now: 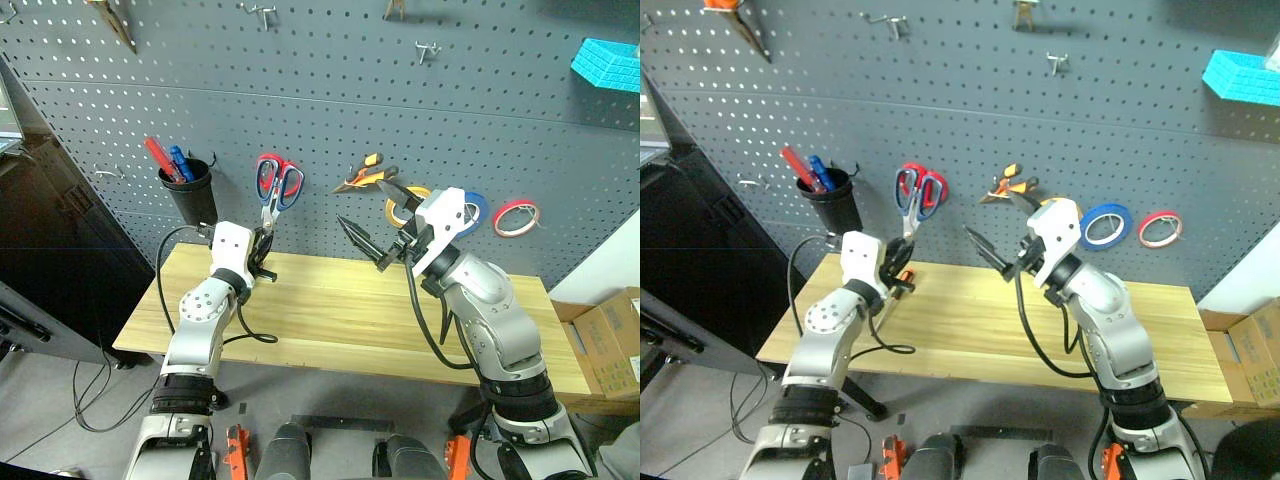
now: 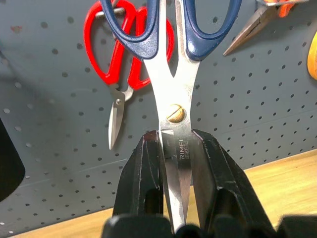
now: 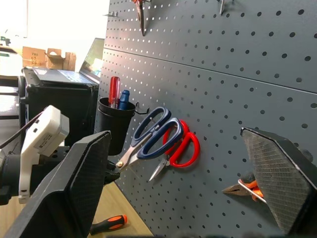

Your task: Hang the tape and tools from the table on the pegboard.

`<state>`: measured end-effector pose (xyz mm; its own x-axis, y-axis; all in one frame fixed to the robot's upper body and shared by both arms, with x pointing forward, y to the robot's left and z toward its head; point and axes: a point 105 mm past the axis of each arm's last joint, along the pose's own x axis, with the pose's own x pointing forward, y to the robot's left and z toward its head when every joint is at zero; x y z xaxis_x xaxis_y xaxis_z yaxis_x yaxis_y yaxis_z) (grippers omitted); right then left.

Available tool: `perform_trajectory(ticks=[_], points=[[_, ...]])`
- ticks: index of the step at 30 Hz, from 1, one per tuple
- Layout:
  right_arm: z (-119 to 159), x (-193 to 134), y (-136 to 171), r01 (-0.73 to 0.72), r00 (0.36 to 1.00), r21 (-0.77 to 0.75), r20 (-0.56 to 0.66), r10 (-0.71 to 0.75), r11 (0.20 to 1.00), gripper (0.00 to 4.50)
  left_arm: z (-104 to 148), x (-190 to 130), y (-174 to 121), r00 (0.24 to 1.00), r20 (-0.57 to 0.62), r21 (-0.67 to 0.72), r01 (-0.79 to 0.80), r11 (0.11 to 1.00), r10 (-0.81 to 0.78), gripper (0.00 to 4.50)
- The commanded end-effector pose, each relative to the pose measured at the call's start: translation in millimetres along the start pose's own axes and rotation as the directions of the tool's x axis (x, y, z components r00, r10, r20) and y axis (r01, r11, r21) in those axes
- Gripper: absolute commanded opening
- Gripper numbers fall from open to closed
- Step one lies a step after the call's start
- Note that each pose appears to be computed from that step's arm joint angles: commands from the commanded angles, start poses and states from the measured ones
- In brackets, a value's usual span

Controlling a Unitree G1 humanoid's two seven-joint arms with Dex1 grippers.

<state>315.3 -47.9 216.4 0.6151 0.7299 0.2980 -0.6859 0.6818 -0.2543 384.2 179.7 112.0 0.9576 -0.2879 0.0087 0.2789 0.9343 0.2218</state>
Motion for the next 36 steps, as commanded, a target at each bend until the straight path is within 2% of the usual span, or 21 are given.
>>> perform_trajectory(ticks=[1,8,9,11,17,19,23,28,32,36], points=[[16.4,0.1,-2.7,0.012,0.999,-0.039,0.053,-0.010,0.999,4.50,20.4,13.5,1.3,0.999,0.046,0.041,0.027,0.999,-0.028,0.47],[15.6,-1.0,-3.1,0.019,0.999,-0.035,0.047,-0.017,0.999,4.50,27.5,33.6,19.3,0.999,0.040,0.094,-0.005,0.996,0.001,0.47],[15.4,-1.6,-3.3,0.020,0.999,-0.035,0.045,-0.019,0.999,4.50,27.8,34.5,20.6,0.999,0.043,0.093,-0.009,0.996,0.005,1.23],[14.8,-3.1,-4.0,0.026,0.999,-0.035,0.041,-0.025,0.999,4.50,27.7,35.0,20.7,0.999,0.048,0.087,-0.010,0.996,0.005,1.78],[13.4,-6.5,-5.0,0.037,0.999,-0.035,0.030,-0.036,0.999,4.50,22.7,30.7,19.0,0.999,0.052,0.075,-0.017,0.997,0.013,3.92],[13.0,-7.2,-5.0,0.037,0.999,-0.034,0.027,-0.036,0.999,4.50,19.5,28.8,18.5,0.999,0.045,0.073,-0.025,0.997,0.022,4.45],[9.3,-8.7,-0.9,0.028,1.000,-0.028,0.010,-0.028,0.999,4.50,-1.4,15.9,22.8,0.997,-0.016,0.033,-0.071,0.997,0.072,4.45],[-7.6,-12.2,20.6,-0.069,0.994,0.035,-0.088,0.072,0.997,4.50,-42.0,-16.6,41.6,0.970,-0.168,0.010,-0.179,0.984,0.178,4.45],[-55.4,-10.1,56.2,-0.228,0.935,-0.009,-0.282,0.216,0.974,4.50,-66.7,-27.2,53.8,0.936,-0.290,0.060,-0.191,0.980,0.200,4.45],[-70.8,-0.6,74.7,-0.283,0.911,0.002,-0.313,0.269,0.959,4.50,-73.5,-18.4,63.9,0.915,-0.360,0.085,-0.159,0.984,0.179,4.45]])
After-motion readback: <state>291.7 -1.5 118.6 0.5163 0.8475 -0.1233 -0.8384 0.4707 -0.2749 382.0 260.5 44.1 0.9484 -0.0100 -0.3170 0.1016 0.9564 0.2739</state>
